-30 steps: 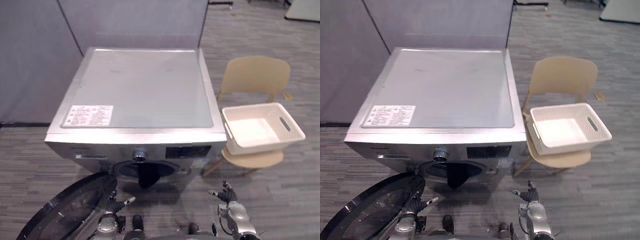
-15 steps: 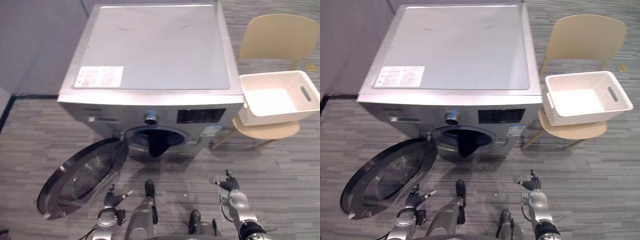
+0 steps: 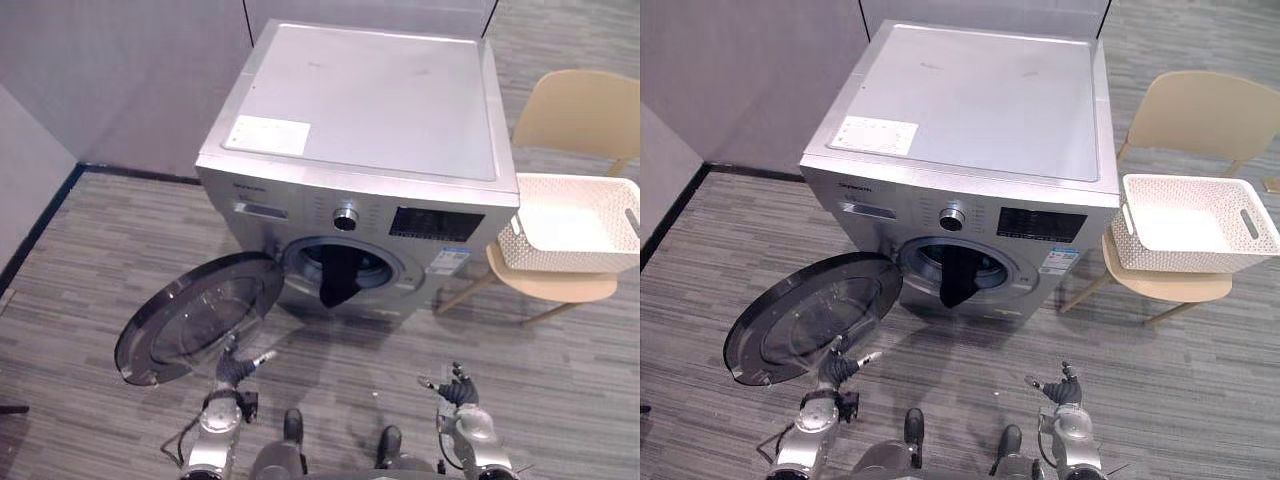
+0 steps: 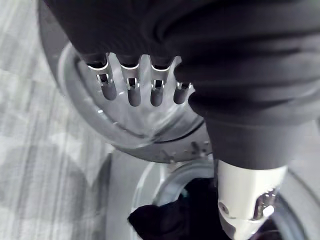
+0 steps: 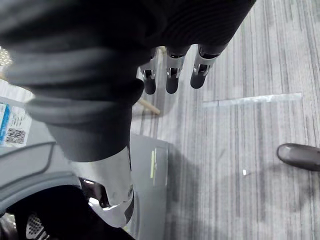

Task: Pick up the laundry basket with both hands and put the clothes into the washing machine.

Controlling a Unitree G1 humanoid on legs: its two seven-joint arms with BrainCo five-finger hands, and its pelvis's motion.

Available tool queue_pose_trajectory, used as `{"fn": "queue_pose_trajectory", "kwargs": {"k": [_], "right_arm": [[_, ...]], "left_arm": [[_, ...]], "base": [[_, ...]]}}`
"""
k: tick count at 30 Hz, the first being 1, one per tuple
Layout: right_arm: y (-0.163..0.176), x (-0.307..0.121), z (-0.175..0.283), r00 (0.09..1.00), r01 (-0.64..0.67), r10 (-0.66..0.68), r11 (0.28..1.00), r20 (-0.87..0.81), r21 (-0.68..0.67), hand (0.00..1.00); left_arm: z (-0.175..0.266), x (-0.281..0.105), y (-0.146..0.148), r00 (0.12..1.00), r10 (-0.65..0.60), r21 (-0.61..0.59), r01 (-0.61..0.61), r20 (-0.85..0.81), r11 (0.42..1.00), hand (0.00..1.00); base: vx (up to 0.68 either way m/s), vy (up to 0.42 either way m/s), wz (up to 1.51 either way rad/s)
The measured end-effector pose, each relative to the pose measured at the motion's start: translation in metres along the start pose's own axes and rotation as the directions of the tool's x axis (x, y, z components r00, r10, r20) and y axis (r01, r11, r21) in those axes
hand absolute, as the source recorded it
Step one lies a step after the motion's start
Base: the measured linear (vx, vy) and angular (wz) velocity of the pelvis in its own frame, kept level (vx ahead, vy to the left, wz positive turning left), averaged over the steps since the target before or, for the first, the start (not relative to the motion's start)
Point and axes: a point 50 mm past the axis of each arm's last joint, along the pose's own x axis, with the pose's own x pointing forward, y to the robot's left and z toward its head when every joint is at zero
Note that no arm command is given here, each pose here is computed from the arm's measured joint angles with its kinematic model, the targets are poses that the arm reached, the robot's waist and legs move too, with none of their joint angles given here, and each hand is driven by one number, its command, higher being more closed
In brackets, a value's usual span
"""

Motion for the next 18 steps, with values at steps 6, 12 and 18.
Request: {"fn": "queue_pose_trajectory", "kwargs": {"k": [6,12,18], "right_arm": [[-0.007,0.002,0.004,1.0,0.012,-0.012,1.0,0.02,-0.013,0.0],[-0.02,0.005,0.008,0.999,0.024,-0.022,0.999,0.042,-0.048,0.0],[-0.014,0.006,0.011,0.998,-0.008,0.011,0.998,0.056,-0.063,0.0]], "left_arm": [[0.046,0.024,0.083,0.935,0.298,0.077,-0.317,0.191,0.945,0.0],[0.069,0.043,0.157,0.851,0.47,0.185,-0.513,0.233,0.838,0.0],[0.088,0.056,0.209,0.824,0.53,0.332,-0.565,0.199,0.755,0.0]], "base": [[-0.04,0.013,0.02],[0.01,-0.004,-0.01],[0.01,-0.018,-0.12]]}}
